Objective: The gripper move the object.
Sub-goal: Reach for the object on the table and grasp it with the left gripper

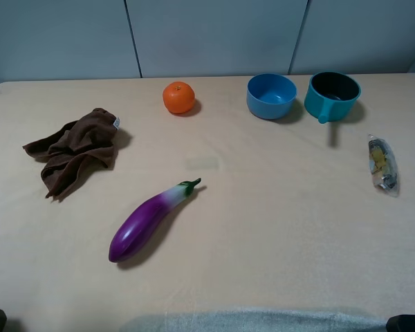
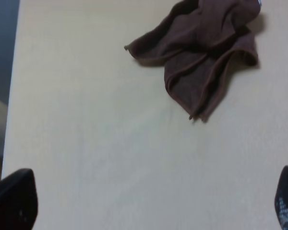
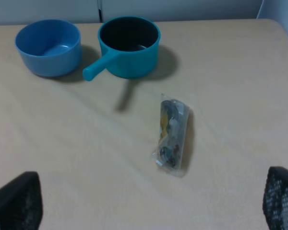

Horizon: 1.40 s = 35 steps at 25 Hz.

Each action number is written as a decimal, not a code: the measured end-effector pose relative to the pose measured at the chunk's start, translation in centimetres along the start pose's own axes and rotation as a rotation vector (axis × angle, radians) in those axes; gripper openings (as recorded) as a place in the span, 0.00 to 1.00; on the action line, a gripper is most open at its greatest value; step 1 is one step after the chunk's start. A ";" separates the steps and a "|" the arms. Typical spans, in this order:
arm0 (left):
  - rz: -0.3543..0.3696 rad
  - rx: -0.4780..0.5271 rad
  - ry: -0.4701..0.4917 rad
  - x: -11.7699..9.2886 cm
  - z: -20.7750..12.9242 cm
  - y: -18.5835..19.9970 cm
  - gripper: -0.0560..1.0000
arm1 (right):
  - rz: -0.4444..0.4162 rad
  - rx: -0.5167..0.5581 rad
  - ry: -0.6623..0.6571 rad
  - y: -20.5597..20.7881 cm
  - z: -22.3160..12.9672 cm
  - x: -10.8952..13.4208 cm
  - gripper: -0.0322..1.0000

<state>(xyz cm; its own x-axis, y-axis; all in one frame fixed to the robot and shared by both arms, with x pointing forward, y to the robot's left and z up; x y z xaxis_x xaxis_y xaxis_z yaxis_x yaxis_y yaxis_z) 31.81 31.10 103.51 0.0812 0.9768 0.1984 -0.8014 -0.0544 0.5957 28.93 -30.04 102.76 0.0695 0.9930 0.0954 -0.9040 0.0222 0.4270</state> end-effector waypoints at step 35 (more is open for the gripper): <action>-0.208 0.385 -0.062 -2.8 13.6 -15.3 0.98 | 0.006 0.001 -0.004 0.0 0.0 0.1 0.70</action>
<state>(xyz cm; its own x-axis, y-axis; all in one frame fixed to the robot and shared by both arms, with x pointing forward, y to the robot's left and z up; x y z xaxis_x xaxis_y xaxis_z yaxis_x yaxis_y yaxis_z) 51.89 26.36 104.39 0.2625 0.9614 0.0825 -0.4862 0.0579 0.8720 28.94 -29.95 102.76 0.0654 0.9927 0.1016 -0.9041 0.0158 0.4270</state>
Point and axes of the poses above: a point on each arm's last joint axis where the gripper is mounted, y pointing back along that axis away from the gripper, x along the wrist's bending axis when the last joint is at zero, z = x × y, the point moved 6 cm from there along -y, pointing out along that axis toward the gripper, and after that the axes turned 7 degrees about -y, right-handed, at the moved point
